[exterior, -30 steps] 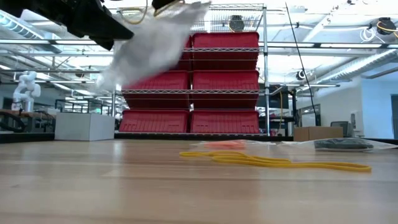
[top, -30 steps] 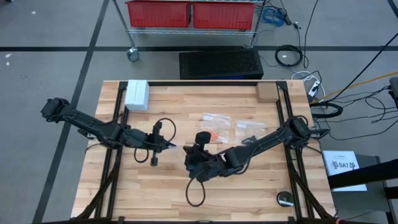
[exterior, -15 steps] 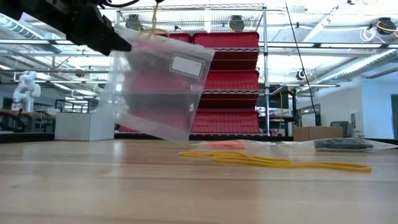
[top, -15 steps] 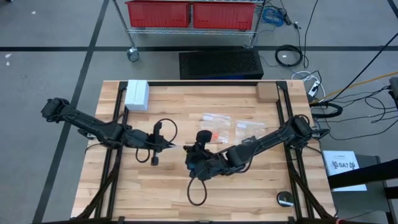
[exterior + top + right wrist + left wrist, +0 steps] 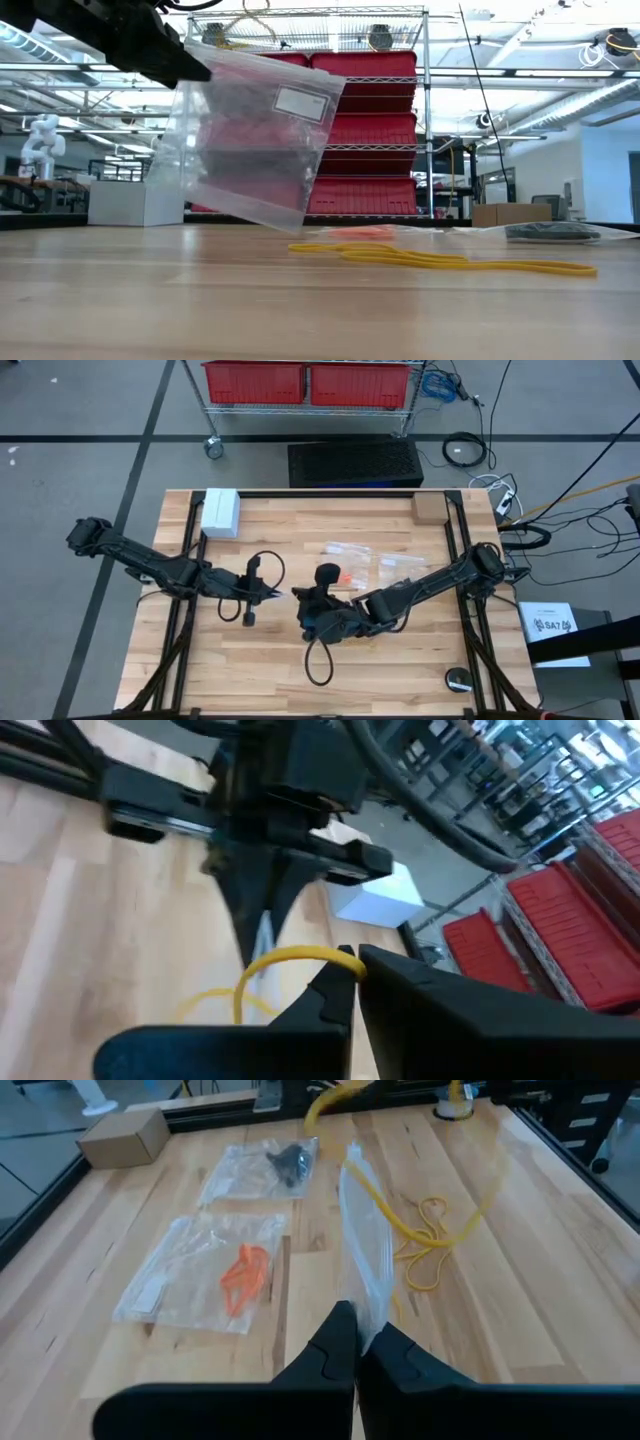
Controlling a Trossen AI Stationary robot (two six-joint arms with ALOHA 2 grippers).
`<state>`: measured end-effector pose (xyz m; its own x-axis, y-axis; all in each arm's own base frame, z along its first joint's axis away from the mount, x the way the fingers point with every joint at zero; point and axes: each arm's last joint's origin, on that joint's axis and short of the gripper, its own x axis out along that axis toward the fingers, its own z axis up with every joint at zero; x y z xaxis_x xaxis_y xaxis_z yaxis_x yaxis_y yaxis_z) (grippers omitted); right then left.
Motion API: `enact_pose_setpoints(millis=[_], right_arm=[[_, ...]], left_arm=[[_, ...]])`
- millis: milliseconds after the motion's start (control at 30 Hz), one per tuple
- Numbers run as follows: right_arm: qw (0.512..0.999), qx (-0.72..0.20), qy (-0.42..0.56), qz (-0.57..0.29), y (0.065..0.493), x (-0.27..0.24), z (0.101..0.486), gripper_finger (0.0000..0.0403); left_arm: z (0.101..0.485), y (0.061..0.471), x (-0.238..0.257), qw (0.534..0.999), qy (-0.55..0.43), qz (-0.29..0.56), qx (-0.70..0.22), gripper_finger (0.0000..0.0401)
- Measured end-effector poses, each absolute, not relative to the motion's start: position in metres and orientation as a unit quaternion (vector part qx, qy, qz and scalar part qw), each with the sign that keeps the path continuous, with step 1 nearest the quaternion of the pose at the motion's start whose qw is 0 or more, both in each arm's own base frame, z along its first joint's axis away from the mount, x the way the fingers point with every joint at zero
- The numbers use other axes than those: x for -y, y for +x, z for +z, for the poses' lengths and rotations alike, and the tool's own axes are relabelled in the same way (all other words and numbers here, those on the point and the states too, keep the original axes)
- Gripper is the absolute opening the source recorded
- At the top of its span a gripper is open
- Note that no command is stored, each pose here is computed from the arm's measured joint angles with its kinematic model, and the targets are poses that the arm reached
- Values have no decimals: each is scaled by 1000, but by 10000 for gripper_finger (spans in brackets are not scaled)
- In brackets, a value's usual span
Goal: Sort rubber bands
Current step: Put the yellow rubber band into the transparent zip bag
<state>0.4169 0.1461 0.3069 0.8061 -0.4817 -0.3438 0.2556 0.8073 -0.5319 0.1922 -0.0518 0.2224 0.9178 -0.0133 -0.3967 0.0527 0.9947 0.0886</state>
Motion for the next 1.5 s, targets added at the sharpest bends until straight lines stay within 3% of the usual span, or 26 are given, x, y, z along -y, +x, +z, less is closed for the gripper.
enact_pose_setpoints(millis=[500, 1500], right_arm=[[881, -225, -340, -242, 420, -143, 317, 0], [767, -255, -549, -213, 424, -143, 327, 0]], left_arm=[[222, 192, 52, 978, 50, -17, -204, 0], [222, 192, 52, 977, 47, -27, -205, 0]])
